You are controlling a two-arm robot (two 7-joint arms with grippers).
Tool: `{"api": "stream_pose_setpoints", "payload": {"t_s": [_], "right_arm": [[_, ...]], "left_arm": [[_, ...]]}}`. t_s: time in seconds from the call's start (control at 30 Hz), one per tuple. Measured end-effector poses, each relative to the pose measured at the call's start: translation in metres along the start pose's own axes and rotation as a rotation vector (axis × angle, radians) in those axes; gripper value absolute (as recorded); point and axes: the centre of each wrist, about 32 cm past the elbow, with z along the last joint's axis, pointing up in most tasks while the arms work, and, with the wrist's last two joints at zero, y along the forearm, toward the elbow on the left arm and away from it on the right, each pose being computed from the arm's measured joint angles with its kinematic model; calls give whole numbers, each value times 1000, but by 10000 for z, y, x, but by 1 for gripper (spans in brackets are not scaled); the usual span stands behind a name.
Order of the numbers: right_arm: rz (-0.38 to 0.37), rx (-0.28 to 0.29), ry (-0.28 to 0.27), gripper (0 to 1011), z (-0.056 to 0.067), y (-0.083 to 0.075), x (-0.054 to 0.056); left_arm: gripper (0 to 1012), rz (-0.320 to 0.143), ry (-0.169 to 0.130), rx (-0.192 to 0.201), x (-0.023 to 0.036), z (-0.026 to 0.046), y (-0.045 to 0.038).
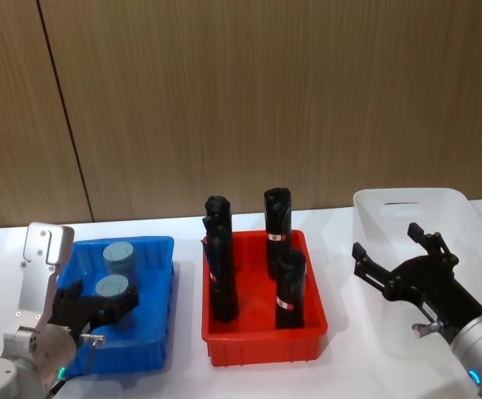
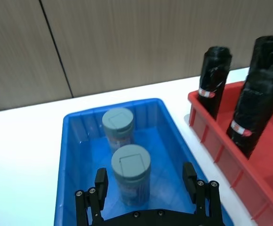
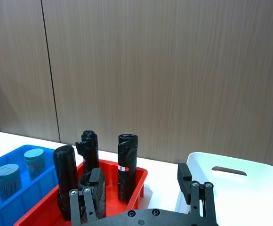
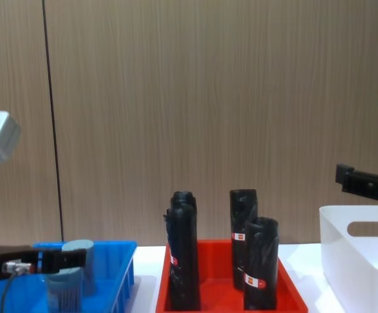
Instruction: Pick the cotton swabs from the blue box and place them into the white box.
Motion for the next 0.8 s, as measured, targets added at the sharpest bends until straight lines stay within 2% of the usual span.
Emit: {"api": "stream_pose_setpoints", "payload": {"t_s": [0.33, 0.8], "right_arm": [[0, 0, 0, 1002, 0, 0, 0], [0, 0, 0, 1002, 0, 0, 0]], "left_arm": [[1003, 29, 28, 69, 77, -1, -126], [1003, 39, 46, 113, 156, 8, -278]]}}
